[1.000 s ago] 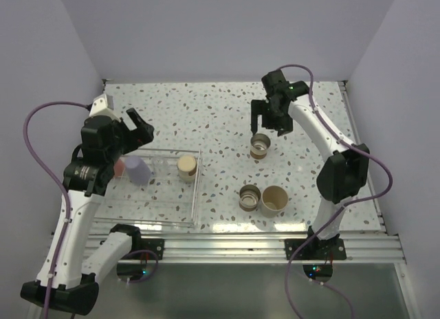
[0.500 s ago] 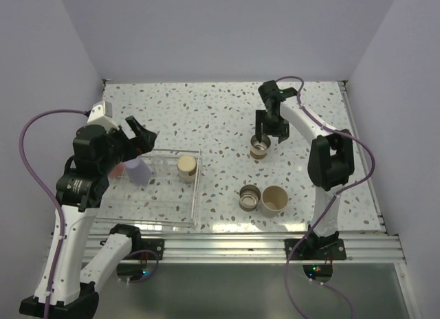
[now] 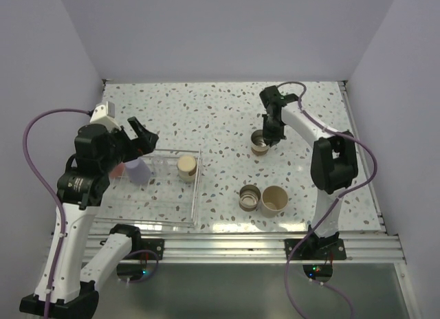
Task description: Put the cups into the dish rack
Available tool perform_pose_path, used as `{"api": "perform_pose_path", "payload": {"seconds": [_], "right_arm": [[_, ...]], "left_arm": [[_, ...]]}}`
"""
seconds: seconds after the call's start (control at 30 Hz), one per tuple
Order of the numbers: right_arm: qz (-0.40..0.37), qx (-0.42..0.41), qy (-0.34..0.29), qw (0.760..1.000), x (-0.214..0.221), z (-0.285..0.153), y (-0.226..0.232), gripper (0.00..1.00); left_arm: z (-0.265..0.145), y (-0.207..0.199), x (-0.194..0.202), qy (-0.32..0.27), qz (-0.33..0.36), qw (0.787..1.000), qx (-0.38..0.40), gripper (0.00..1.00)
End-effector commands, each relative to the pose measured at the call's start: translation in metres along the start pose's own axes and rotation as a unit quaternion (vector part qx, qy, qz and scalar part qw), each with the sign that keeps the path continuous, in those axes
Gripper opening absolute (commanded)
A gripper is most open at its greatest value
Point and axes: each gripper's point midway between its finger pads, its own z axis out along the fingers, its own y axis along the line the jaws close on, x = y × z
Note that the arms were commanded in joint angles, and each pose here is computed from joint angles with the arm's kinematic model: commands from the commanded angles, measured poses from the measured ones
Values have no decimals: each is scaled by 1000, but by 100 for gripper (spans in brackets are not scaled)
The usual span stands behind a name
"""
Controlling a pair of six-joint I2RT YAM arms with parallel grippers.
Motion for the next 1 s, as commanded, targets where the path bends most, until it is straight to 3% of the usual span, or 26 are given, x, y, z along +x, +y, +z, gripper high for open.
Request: {"api": "perform_pose_path", "payload": {"seconds": [0.0, 0.13, 0.2, 0.23, 0.3, 0.33, 0.37, 0.43, 0.47, 0.53, 0.57, 0.63, 0.73, 0.97], "right_arm": [[34, -56, -130, 989, -56, -91, 12, 0], [61, -155, -190, 968, -79, -172, 35, 0], [66, -251, -202, 945, -75, -215, 58, 0], [66, -283, -194, 937, -69, -221, 67, 0], [66, -396, -176, 899, -55, -261, 95, 0], [69, -426, -144, 891, -41, -258, 103, 0], [67, -470, -155, 867, -44, -274, 113, 0], [96, -549, -87, 826, -15, -288, 125, 0], [85, -600, -120, 786, -23, -313, 132, 0], [125, -651, -64, 746, -5, -325, 133, 0], [105, -688, -87, 713, -7, -346, 134, 0], [118, -713, -41, 690, 5, -352, 136, 0], [87, -755, -38, 649, 13, -379, 141, 0], [50, -808, 1, 587, 36, -424, 163, 0]], "left_arm": [[4, -6, -2, 2, 10, 1000, 17, 100], [7, -16, -7, -1, 15, 999, 40, 100], [6, -24, -15, -10, 24, 998, 59, 100], [3, -38, -22, -18, 31, 995, 91, 100], [-6, -56, -33, -38, 41, 989, 135, 100], [-12, -72, -41, -52, 46, 982, 175, 100], [-17, -79, -43, -58, 39, 978, 194, 100], [-25, -96, -52, -80, 38, 967, 239, 100], [-28, -102, -47, -72, 25, 962, 262, 100], [-32, -110, -48, -76, 13, 955, 285, 100], [-34, -112, -48, -84, 9, 951, 297, 100], [-40, -117, -52, -98, -10, 944, 314, 100], [-45, -118, -47, -103, -25, 937, 332, 100], [-63, -126, -49, -134, -76, 911, 383, 100]]}}
